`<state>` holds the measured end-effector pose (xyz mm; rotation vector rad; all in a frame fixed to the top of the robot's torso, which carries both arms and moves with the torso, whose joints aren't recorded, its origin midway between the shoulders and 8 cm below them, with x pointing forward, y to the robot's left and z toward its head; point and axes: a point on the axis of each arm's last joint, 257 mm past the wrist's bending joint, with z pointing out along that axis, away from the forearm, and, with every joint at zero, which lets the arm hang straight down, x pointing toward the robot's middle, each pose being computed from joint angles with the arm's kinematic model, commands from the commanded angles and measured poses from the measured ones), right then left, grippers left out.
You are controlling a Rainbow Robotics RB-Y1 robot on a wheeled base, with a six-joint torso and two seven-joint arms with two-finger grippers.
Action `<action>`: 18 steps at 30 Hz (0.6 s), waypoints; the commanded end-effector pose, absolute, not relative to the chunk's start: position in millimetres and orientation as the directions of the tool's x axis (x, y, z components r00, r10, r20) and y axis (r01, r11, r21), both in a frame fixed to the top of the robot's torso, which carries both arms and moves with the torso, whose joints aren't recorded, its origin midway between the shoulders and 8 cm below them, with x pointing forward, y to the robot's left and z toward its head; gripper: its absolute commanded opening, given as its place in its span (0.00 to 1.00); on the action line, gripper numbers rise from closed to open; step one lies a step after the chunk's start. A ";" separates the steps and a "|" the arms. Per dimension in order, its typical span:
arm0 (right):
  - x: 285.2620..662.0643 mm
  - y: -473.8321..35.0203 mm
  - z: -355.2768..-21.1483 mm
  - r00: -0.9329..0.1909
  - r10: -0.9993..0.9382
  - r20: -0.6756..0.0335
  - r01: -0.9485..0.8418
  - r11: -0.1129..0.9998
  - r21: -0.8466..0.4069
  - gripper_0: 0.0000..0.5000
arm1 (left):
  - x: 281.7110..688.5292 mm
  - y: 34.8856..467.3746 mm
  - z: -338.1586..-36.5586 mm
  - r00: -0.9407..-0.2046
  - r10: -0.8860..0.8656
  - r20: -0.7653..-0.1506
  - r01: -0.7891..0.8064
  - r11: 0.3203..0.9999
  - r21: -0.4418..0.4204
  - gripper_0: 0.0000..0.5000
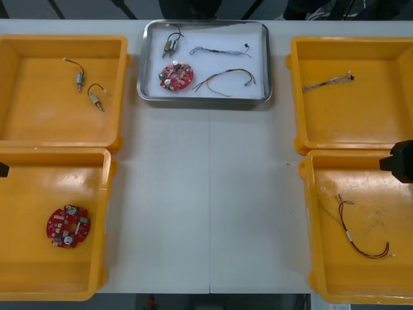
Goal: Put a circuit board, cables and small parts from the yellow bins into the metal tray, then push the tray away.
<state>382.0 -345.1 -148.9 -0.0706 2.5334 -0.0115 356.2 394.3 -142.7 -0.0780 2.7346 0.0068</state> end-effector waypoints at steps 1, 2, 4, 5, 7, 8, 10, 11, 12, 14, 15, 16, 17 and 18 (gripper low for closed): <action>358.7 -377.3 -153.9 -0.838 0.006 -0.546 0.042 0.998 -0.053 1.00 | 357.4 402.8 -131.3 -0.905 0.022 -0.426 0.001 0.999 0.050 1.00; 356.6 -378.6 -156.0 -0.842 0.009 -0.540 0.045 0.998 -0.053 1.00 | 357.4 402.8 -131.3 -0.905 0.022 -0.426 0.001 0.999 0.050 1.00; 350.8 -384.0 -161.2 -0.849 0.030 -0.528 0.067 0.996 -0.051 1.00 | 357.4 402.8 -131.3 -0.905 0.022 -0.426 0.001 0.999 0.050 1.00; 350.0 -385.0 -162.4 -0.850 0.036 -0.526 0.072 0.996 -0.049 1.00 | 357.4 402.8 -131.3 -0.905 0.022 -0.426 0.001 0.999 0.050 1.00; 346.9 -389.9 -167.2 -0.857 0.056 -0.513 0.092 0.995 -0.045 1.00 | 357.4 402.8 -131.3 -0.905 0.022 -0.426 0.001 0.999 0.050 1.00; 345.9 -390.8 -168.6 -0.858 0.064 -0.509 0.099 0.994 -0.041 1.00 | 357.4 402.8 -131.3 -0.905 0.022 -0.426 0.001 0.999 0.050 1.00; 345.4 -391.1 -168.6 -0.858 0.070 -0.509 0.103 0.994 -0.037 1.00 | 357.4 402.8 -131.3 -0.905 0.022 -0.426 0.001 0.999 0.050 1.00; 344.9 -391.5 -169.2 -0.859 0.074 -0.507 0.106 0.994 -0.034 1.00 | 357.4 402.8 -131.3 -0.905 0.022 -0.426 0.001 0.999 0.050 1.00; 344.4 -391.1 -169.4 -0.859 0.074 -0.507 0.106 0.994 -0.033 1.00 | 357.4 402.8 -131.3 -0.905 0.022 -0.426 0.001 0.999 0.050 1.00; 344.4 -390.3 -169.7 -0.859 0.079 -0.507 0.109 0.994 -0.029 1.00 | 357.4 402.8 -131.3 -0.905 0.022 -0.426 0.001 0.999 0.050 1.00; 344.4 -390.3 -169.7 -0.859 0.079 -0.507 0.109 0.994 -0.029 1.00 | 357.4 402.8 -131.3 -0.905 0.022 -0.426 0.001 0.999 0.050 1.00; 344.8 -389.4 -169.3 -0.858 0.081 -0.507 0.108 0.994 -0.025 1.00 | 357.4 402.8 -131.3 -0.905 0.022 -0.426 0.001 0.999 0.050 1.00; 344.6 -389.3 -169.5 -0.859 0.082 -0.506 0.108 0.994 -0.023 1.00 | 357.4 402.8 -131.3 -0.905 0.022 -0.426 0.001 0.999 0.050 1.00; 344.6 -388.4 -169.3 -0.859 0.080 -0.506 0.105 0.994 -0.022 1.00 | 357.4 402.8 -131.3 -0.905 0.022 -0.426 0.001 0.999 0.050 1.00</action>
